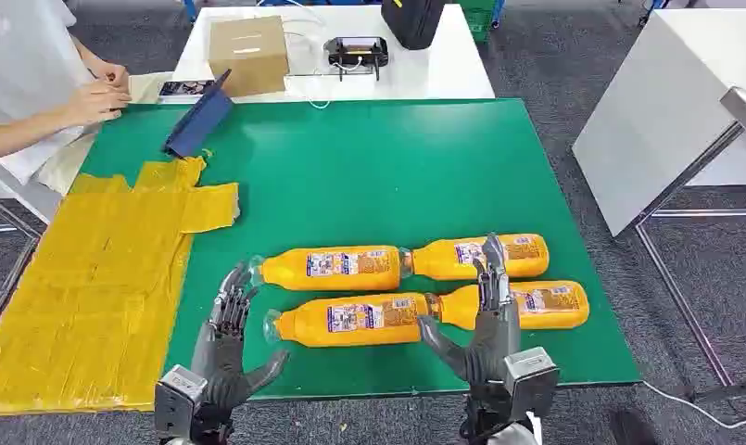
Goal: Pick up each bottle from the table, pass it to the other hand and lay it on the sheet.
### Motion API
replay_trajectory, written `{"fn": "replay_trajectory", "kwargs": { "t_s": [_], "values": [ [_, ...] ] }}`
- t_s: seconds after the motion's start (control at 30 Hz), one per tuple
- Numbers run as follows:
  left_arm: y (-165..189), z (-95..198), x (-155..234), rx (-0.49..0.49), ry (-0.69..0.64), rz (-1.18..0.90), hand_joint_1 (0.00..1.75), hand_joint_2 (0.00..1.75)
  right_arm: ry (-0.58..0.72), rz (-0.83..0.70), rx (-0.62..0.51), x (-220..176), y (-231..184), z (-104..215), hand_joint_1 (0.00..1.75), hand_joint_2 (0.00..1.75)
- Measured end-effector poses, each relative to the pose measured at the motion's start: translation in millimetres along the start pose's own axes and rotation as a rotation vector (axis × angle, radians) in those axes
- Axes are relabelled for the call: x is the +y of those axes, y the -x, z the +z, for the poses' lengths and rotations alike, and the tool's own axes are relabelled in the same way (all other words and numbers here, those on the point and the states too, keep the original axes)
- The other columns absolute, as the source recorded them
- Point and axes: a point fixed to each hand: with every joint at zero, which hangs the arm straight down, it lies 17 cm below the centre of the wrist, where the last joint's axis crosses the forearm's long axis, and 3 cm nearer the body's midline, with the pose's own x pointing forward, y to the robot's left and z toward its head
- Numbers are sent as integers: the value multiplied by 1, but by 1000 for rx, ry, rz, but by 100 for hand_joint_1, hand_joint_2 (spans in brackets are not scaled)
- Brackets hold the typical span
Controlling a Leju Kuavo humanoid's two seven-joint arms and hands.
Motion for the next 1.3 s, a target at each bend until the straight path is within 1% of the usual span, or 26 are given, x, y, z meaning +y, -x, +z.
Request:
{"fn": "replay_trajectory", "kwargs": {
  "t_s": [0.17,0.2,0.3,0.4,0.47,0.53,0.6,0.63,0.73,0.87,1.0,1.07,1.13,1.3],
  "values": [
    [0,0,1,-2,-2,-1,0,175,-7,1,1,1,1,0,0,175],
    [0,0,1,-2,-2,-1,0,175,-10,20,-6,1,1,-1,0,175],
    [-1,-1,-1,-6,7,3,0,175,-13,219,-62,-2,-3,-12,0,175],
    [-5,-6,-4,-20,30,13,0,175,-33,414,-116,-7,-5,-36,0,175],
    [-8,-9,-5,-30,36,15,0,175,-44,463,-142,-9,-7,-51,0,175],
    [-9,-10,-5,-34,42,18,0,175,-49,490,-152,-10,-7,-58,0,175],
    [-10,-12,-7,-39,54,28,0,175,-65,554,-151,-10,-3,-67,0,175],
    [-12,-15,-8,-44,62,33,0,175,-86,598,-150,-8,0,-75,0,175],
    [-18,-24,-12,-69,89,44,0,175,-199,734,-116,9,22,-103,0,175],
    [-23,-32,-17,-81,117,61,0,175,-366,862,-87,40,53,-124,0,175],
    [-27,-39,-19,-93,133,71,0,175,-500,929,-68,68,77,-128,0,175],
    [-28,-40,-21,-95,137,80,0,175,-565,943,-48,81,92,-121,0,175],
    [-28,-43,-21,-97,141,79,0,175,-604,956,-35,90,102,-120,0,175],
    [-28,-45,-21,-97,144,78,0,175,-641,976,-21,97,113,-120,0,175]
  ]
}}
